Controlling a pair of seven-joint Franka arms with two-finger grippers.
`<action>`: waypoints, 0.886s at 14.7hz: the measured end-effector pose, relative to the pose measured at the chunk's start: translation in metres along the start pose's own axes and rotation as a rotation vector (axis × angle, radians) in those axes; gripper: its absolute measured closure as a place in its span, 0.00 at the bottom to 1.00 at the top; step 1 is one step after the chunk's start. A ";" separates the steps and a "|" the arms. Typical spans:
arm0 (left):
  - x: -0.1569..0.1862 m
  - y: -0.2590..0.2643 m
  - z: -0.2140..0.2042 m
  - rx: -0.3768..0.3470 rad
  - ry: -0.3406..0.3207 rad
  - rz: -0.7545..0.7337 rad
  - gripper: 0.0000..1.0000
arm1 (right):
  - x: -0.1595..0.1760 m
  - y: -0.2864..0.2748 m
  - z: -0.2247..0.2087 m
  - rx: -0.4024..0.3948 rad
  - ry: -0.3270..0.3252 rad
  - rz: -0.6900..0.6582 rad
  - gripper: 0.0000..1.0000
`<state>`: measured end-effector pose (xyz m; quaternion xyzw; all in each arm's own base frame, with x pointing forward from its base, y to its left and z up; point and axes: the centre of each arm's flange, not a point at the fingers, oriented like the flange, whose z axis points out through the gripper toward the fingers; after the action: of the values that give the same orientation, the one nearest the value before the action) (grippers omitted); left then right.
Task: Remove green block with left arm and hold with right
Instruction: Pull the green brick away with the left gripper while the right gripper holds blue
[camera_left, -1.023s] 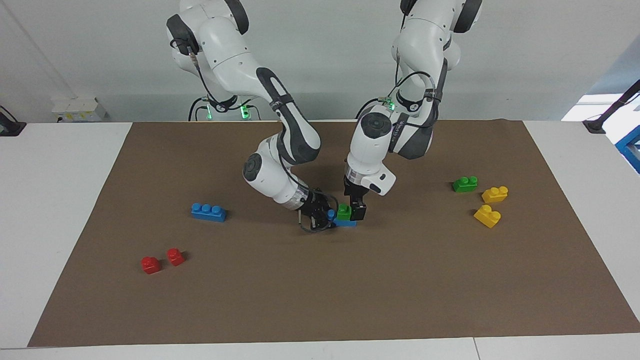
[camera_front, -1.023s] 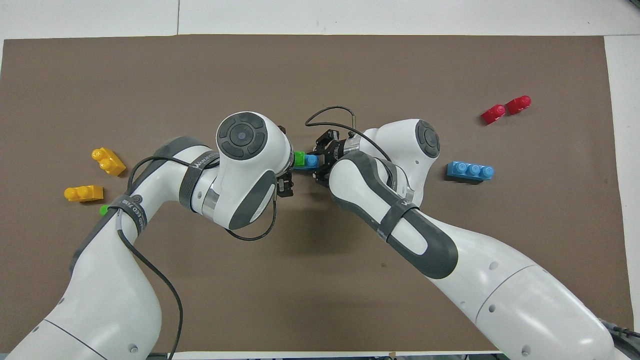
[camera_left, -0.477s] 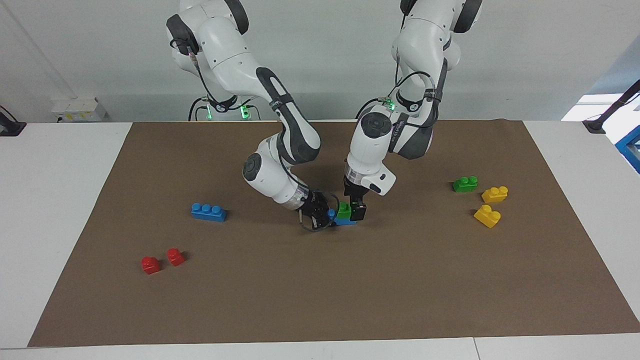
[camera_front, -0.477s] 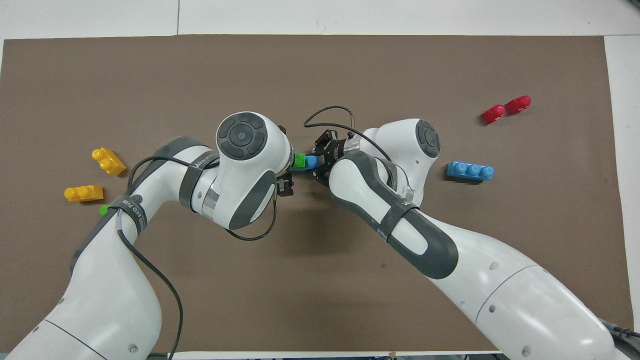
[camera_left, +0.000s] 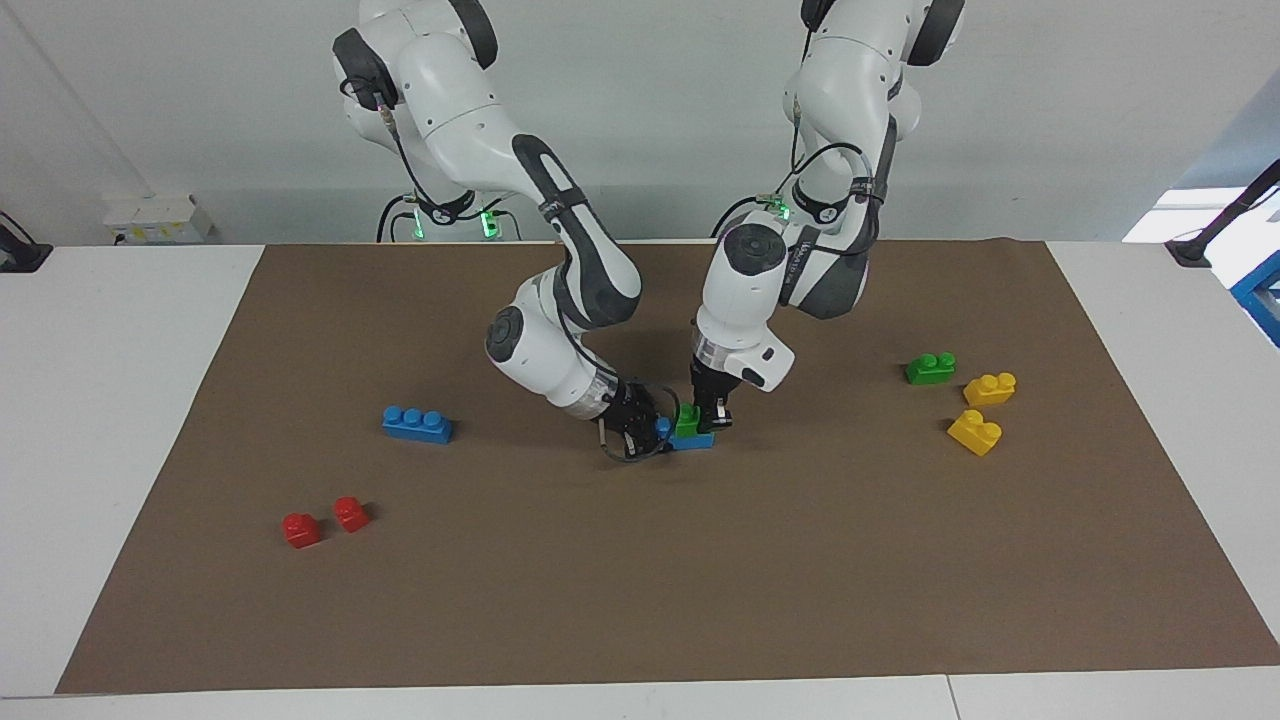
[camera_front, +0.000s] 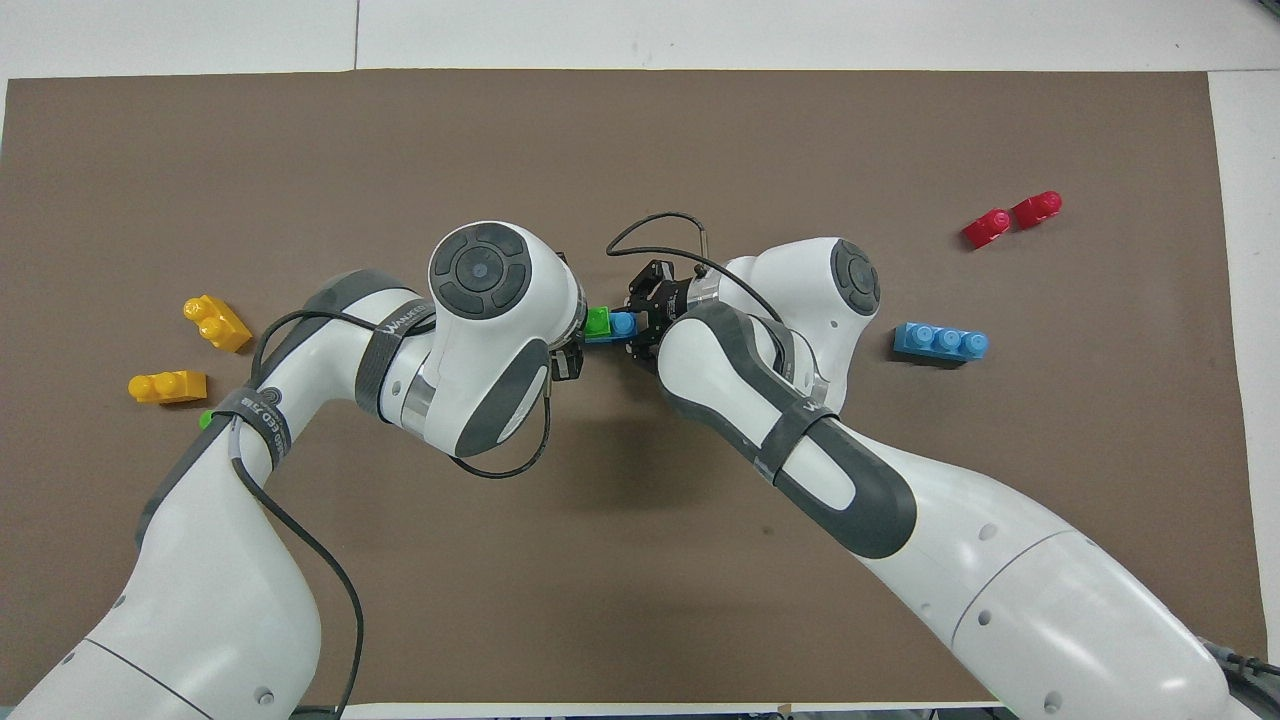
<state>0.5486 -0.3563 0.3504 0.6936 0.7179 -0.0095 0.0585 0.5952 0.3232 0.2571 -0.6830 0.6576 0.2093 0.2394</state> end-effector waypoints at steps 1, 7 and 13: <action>0.000 0.000 0.000 0.000 0.000 0.000 0.66 | 0.000 0.000 0.000 0.000 0.000 0.000 0.65; 0.012 0.009 -0.061 -0.045 -0.005 -0.017 0.66 | -0.001 -0.002 -0.004 -0.015 -0.009 0.001 0.65; 0.106 0.031 -0.116 0.031 0.074 0.212 0.66 | 0.006 -0.027 -0.075 -0.034 -0.067 0.020 0.65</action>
<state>0.5677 -0.2392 0.4571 0.7665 0.6417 0.0113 0.0218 0.6206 0.2739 0.3145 -0.6731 0.6523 0.2454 0.2474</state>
